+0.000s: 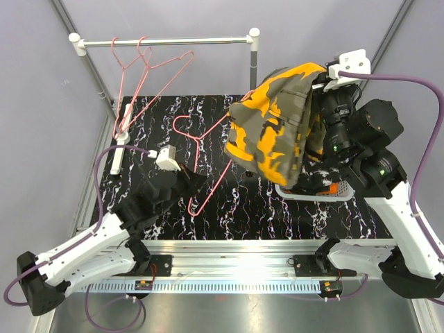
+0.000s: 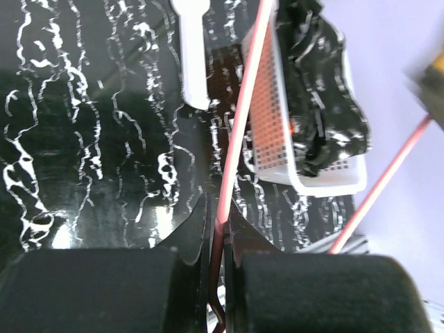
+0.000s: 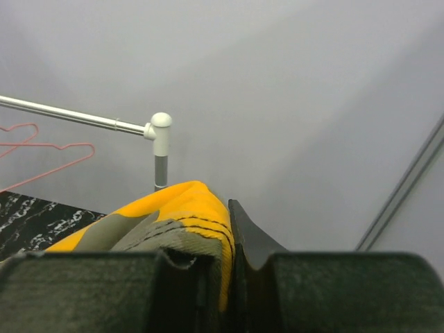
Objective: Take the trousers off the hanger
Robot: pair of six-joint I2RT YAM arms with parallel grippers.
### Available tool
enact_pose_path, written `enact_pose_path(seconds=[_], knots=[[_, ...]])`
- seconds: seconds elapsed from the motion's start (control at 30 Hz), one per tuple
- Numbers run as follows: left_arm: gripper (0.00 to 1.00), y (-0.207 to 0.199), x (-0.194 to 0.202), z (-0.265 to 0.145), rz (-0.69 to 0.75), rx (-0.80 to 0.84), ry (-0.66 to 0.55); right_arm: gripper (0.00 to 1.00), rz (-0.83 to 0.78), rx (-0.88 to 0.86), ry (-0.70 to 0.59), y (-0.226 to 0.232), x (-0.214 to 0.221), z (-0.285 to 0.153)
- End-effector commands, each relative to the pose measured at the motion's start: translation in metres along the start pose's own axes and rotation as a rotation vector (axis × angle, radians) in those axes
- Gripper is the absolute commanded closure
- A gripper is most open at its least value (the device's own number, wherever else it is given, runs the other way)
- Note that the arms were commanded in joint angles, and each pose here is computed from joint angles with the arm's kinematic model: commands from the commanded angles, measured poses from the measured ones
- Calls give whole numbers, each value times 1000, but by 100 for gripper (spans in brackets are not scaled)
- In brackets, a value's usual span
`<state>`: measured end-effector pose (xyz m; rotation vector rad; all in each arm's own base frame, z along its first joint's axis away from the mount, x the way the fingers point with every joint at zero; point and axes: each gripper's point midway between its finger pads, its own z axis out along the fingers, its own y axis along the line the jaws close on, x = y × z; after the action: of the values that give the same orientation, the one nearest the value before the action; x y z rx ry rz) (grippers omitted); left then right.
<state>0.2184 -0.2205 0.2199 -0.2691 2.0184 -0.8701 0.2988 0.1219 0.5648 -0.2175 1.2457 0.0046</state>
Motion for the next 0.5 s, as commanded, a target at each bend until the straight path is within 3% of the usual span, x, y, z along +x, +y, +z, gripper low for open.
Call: enact_pose_path(seconds=[0.0, 0.2, 0.33, 0.43, 0.47], knots=[[100, 43, -3, 5, 32, -201, -50, 100, 37, 182, -139, -53, -57, -13], [100, 67, 5, 10, 84, -297, -38, 100, -134, 349, -44, -75, -35, -8], [100, 76, 6, 9, 111, -332, -36, 100, -158, 395, -18, -83, -23, -12], [100, 76, 4, 5, 125, -336, -35, 100, -259, 541, -17, -108, -20, -22], [100, 75, 4, 4, 128, -329, -31, 100, -406, 564, 47, -111, -1, -21]])
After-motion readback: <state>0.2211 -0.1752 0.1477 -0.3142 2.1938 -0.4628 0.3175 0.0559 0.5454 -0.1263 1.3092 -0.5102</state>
